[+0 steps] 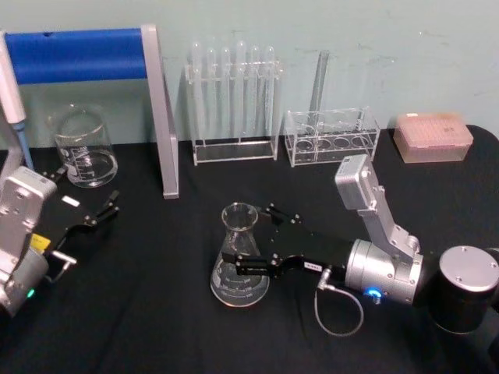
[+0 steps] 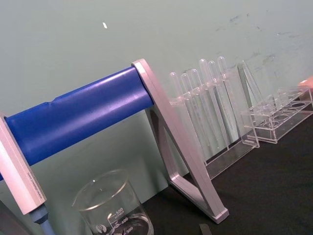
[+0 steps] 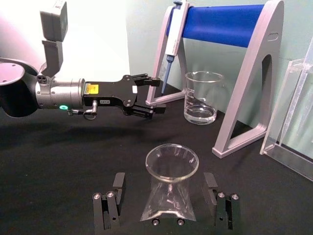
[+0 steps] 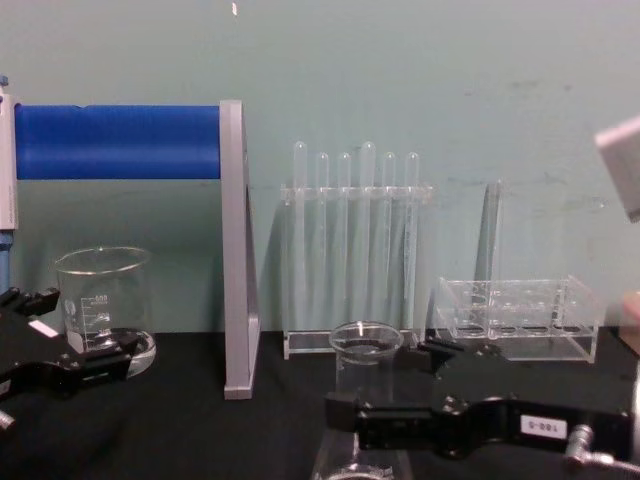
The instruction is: Grasp the erlenmeyer flask with one hand, shake it three times, then place it back.
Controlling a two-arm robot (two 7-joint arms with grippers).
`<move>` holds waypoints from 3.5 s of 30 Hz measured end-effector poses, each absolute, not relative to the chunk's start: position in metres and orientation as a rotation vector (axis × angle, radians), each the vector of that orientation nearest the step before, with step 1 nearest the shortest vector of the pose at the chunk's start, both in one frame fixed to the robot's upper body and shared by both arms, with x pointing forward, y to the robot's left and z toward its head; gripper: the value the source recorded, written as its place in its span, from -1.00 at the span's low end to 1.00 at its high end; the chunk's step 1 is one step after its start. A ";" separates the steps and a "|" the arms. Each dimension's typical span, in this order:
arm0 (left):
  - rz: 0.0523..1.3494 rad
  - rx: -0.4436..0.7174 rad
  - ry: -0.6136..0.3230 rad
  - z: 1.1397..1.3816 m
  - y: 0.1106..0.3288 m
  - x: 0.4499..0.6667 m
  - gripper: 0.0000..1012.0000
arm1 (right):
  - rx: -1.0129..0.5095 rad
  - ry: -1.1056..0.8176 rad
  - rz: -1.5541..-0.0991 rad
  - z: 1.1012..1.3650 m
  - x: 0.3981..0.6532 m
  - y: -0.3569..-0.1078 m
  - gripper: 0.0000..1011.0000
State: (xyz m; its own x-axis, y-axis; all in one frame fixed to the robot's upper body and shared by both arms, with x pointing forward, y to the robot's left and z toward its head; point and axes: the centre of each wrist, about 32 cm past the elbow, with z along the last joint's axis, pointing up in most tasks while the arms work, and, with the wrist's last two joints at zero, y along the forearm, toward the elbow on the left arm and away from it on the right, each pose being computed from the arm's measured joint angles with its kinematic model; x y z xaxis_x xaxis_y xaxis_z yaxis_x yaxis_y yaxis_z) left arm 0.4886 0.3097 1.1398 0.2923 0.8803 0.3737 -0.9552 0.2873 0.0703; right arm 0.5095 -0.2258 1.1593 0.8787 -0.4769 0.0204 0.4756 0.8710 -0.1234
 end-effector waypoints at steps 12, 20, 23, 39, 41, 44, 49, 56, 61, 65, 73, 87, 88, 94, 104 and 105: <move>1.248 0.304 -0.285 1.140 0.310 0.489 0.98 | -0.118 0.012 -0.493 1.160 0.518 -0.217 0.98; 1.248 0.304 -0.285 1.140 0.310 0.489 0.98 | -0.121 0.007 -0.492 1.160 0.518 -0.216 0.98; 1.248 0.304 -0.285 1.140 0.310 0.489 0.98 | -0.121 0.008 -0.493 1.160 0.518 -0.216 0.98; 1.248 0.304 -0.285 1.140 0.310 0.489 0.98 | -0.120 0.009 -0.494 1.160 0.518 -0.217 0.23; 1.248 0.304 -0.285 1.140 0.310 0.489 0.98 | -0.120 0.009 -0.494 1.160 0.518 -0.217 0.17; 1.248 0.305 -0.285 1.140 0.310 0.489 0.98 | -0.120 0.010 -0.495 1.160 0.518 -0.217 -0.07; 1.248 0.304 -0.285 1.140 0.310 0.489 0.98 | -0.120 0.010 -0.495 1.160 0.518 -0.217 -0.10; 1.248 0.304 -0.285 1.140 0.310 0.489 0.98 | -0.113 0.012 -0.497 1.161 0.517 -0.218 -0.10; 1.248 0.304 -0.285 1.140 0.310 0.489 0.98 | -0.087 0.000 -0.515 1.169 0.518 -0.221 -0.10; 1.248 0.304 -0.285 1.140 0.310 0.489 0.98 | -0.055 -0.026 -0.537 1.182 0.518 -0.225 -0.10; 1.248 0.304 -0.285 1.140 0.310 0.489 0.98 | -0.016 -0.071 -0.577 1.209 0.520 -0.231 -0.10; 1.248 0.304 -0.285 1.140 0.310 0.489 0.98 | 0.007 -0.093 -0.628 1.230 0.520 -0.232 -0.10; 1.248 0.304 -0.285 1.140 0.310 0.489 0.98 | 0.007 -0.091 -0.633 1.230 0.521 -0.232 -0.10; 1.248 0.304 -0.285 1.140 0.310 0.489 0.98 | 0.006 -0.084 -0.640 1.230 0.521 -0.231 -0.10; 1.248 0.305 -0.285 1.140 0.310 0.489 0.98 | 0.000 -0.072 -0.639 1.228 0.521 -0.230 -0.10; 1.248 0.304 -0.285 1.140 0.310 0.489 0.98 | 0.000 -0.072 -0.639 1.228 0.521 -0.230 -0.10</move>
State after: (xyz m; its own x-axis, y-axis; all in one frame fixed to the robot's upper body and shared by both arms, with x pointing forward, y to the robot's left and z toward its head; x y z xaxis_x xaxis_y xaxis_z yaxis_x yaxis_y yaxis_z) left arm 0.4886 0.3097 1.1398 0.2922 0.8803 0.3737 -0.9553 0.2873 0.0702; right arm 0.5213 -0.2298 1.2278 0.8002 -0.5959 0.0670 0.5959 0.8027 0.0226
